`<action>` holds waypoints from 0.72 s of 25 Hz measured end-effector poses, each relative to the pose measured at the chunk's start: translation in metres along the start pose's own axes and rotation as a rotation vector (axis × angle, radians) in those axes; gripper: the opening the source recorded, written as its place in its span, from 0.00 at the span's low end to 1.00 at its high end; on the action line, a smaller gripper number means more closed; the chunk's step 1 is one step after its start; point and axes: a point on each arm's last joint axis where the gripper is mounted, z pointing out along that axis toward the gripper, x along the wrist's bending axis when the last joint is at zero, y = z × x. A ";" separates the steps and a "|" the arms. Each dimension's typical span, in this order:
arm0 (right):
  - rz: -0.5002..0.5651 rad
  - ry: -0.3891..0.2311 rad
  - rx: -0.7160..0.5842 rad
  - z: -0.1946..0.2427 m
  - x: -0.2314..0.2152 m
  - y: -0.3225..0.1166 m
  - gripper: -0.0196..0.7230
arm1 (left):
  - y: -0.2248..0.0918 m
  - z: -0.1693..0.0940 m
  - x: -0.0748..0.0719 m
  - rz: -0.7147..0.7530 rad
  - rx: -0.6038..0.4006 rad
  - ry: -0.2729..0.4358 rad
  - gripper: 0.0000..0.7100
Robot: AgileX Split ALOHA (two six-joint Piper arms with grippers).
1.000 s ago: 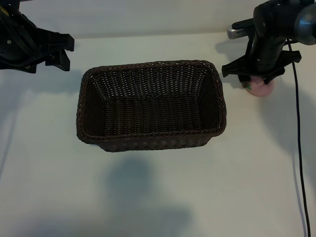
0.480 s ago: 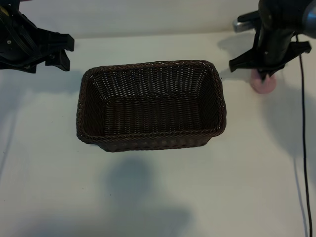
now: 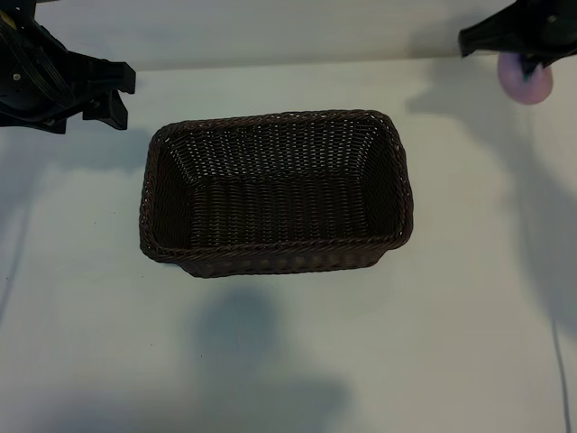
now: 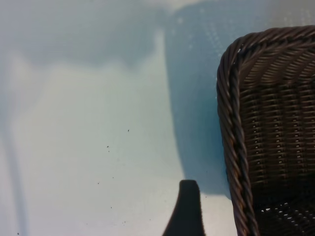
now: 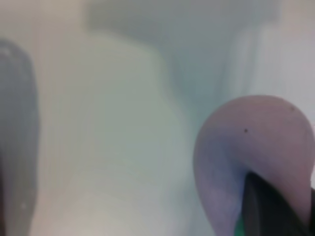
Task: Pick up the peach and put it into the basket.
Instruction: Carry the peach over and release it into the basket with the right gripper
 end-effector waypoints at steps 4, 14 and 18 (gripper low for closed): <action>-0.004 0.055 0.026 -0.012 0.002 -0.005 0.09 | 0.000 0.000 0.000 -0.002 0.000 0.000 0.84; -0.143 0.263 0.051 -0.028 0.071 -0.020 0.09 | 0.000 0.000 0.000 -0.002 0.000 0.000 0.84; -0.213 0.318 0.026 -0.037 0.104 -0.029 0.09 | 0.000 0.000 0.000 -0.002 0.000 0.000 0.84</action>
